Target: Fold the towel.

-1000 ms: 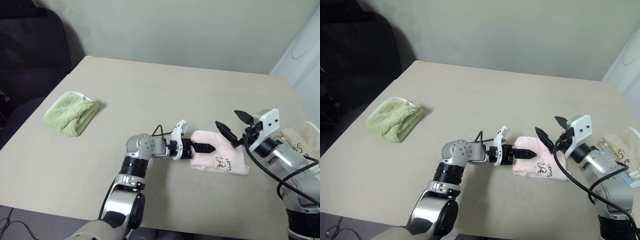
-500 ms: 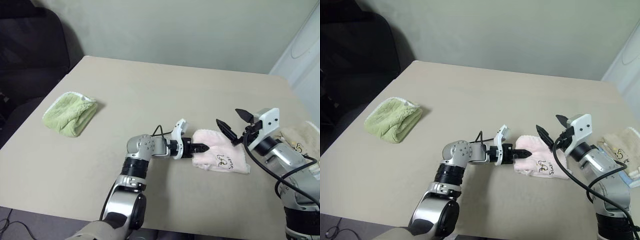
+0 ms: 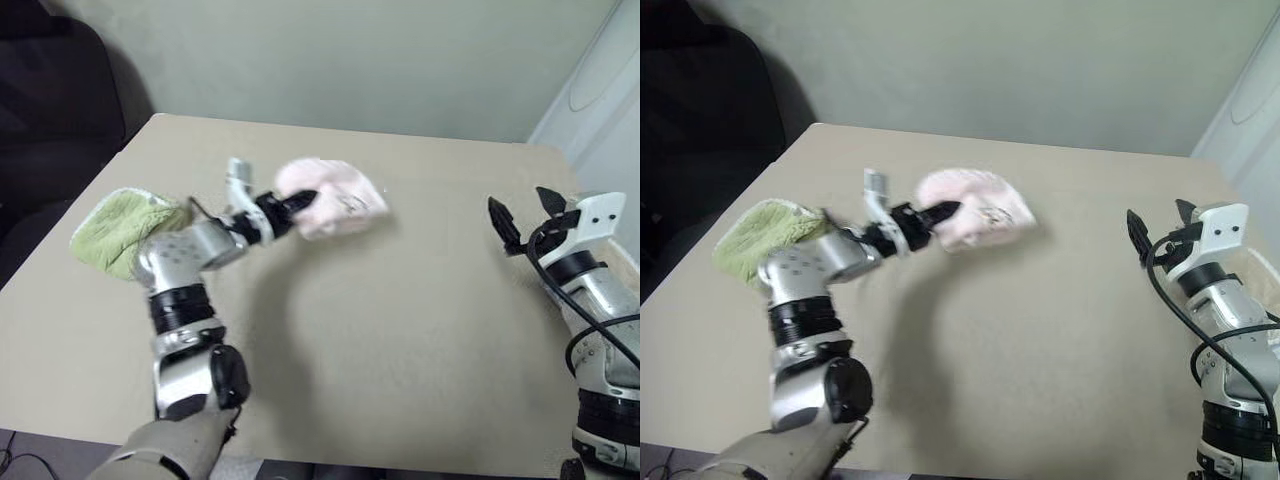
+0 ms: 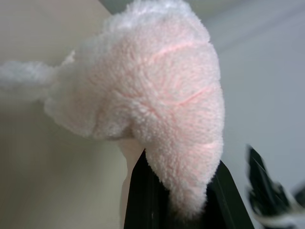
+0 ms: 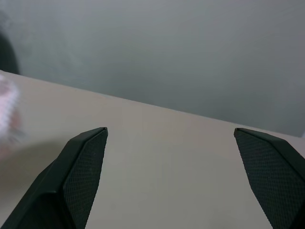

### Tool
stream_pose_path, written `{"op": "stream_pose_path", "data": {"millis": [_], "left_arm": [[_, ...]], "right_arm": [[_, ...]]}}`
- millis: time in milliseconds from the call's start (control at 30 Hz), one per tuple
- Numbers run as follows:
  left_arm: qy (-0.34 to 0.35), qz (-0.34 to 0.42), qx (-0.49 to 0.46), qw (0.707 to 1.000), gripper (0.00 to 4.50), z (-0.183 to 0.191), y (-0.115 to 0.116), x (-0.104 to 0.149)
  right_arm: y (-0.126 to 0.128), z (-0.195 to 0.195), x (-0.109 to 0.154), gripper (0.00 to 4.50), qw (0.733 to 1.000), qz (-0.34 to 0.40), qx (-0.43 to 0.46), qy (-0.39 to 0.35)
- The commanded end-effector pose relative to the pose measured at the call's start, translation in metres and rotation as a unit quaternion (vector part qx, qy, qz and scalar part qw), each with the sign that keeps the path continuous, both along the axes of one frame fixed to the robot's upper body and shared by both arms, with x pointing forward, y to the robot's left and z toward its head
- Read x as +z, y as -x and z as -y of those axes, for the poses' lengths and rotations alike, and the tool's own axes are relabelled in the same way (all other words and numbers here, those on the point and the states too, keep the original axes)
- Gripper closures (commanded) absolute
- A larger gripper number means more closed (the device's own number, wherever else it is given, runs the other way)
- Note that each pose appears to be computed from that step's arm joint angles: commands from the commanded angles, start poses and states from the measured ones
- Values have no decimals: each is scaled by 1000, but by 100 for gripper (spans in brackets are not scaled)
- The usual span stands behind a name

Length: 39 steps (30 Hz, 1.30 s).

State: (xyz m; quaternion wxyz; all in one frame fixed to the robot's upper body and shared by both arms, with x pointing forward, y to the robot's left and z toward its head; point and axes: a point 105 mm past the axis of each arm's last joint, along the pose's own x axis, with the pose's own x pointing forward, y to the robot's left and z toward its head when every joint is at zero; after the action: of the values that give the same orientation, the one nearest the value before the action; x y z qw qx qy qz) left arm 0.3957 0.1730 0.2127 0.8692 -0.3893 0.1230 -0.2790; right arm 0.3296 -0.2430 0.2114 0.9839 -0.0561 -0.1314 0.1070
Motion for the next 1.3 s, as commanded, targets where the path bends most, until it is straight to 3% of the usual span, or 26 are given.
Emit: {"op": "stream_pose_path", "data": {"millis": [33,167,233,333,500,667,933,1133,1200,1300], "left_arm": [[10,67,120,990,449,-72,-4,46],[5,107,225,968,449,-144,5,72],[4,105,268,958,449,-173,11,73],[-8,74,310,948,449,-203,23,53],[-25,11,319,947,449,-217,34,6],[-49,-50,310,948,289,-217,44,-45],[-16,-40,341,939,3,-236,54,-49],[-18,10,374,927,3,-254,62,-24],[-14,46,384,922,3,-262,69,-5],[-46,66,399,913,3,-273,81,12]], "right_arm": [[-1,-6,6,0,1000,14,15,11],[-7,-18,-2,0,999,3,38,18],[-8,-25,-4,0,998,1,52,20],[-9,-30,-5,0,998,2,61,18],[-8,-34,-8,0,997,-4,70,15],[-9,-39,-12,0,997,-10,79,14],[-5,-51,-23,0,995,-24,94,6],[-3,-60,-30,0,994,-35,108,-1],[-4,-64,-31,0,993,-37,114,-3],[-7,-69,-32,0,992,-40,123,-7]]}}
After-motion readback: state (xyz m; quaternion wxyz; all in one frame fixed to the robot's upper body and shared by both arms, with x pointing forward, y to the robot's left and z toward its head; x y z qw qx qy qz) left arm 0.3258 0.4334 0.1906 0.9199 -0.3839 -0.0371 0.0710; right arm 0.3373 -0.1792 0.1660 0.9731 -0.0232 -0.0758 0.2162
